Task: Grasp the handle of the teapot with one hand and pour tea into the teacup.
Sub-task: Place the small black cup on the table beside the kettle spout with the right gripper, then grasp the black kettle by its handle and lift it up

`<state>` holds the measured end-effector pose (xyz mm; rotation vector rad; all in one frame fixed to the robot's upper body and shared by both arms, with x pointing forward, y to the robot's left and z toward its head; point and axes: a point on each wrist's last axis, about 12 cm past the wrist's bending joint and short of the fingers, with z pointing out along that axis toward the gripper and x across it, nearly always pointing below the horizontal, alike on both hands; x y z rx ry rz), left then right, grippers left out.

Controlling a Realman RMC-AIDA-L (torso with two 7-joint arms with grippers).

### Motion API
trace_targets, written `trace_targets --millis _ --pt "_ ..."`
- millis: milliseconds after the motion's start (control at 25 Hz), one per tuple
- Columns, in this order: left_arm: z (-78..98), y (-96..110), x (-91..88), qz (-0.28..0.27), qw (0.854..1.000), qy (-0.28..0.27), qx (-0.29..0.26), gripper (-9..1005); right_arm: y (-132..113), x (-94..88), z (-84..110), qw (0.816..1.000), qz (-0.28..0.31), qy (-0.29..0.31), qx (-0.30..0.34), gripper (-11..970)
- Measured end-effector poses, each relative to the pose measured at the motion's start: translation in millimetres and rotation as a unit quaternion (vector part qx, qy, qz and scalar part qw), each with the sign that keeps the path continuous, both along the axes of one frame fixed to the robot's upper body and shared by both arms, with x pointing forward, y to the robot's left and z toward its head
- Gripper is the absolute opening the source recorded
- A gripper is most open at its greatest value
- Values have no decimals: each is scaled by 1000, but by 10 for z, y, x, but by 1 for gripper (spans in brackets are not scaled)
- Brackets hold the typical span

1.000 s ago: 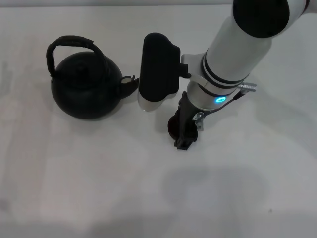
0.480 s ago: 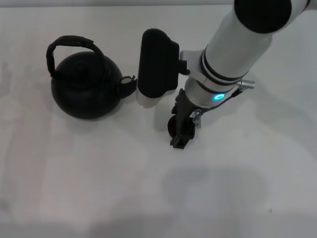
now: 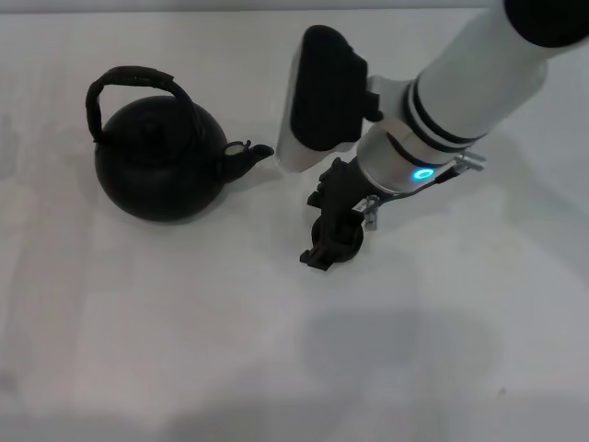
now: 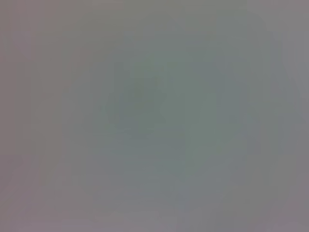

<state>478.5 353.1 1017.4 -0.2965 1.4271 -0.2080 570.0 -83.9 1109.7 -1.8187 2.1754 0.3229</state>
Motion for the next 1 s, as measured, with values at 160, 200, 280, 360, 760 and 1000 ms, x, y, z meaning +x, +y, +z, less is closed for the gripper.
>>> trace_targets --millis 160,200,280,360,760,1000 --pt "-7 1 0 2 1000 3 -1 694 -134 51 7 999 -22 2 28 846" --pt "-8 2 0 2 1000 3 -1 694 -173 64 13 999 -26 4 39 846" --pt "-7 4 1 3 1000 3 -3 694 -259 95 34 997 -37 9 66 847" --pt "-4 0 9 3 1000 2 -4 694 -354 125 56 994 -49 15 94 847" --pt "8 -50 47 -3 1000 -3 -10 694 -896 210 135 971 -117 23 205 845" --pt "4 -63 25 3 1000 -8 -22 693 -1395 288 44 895 -237 12 377 844"
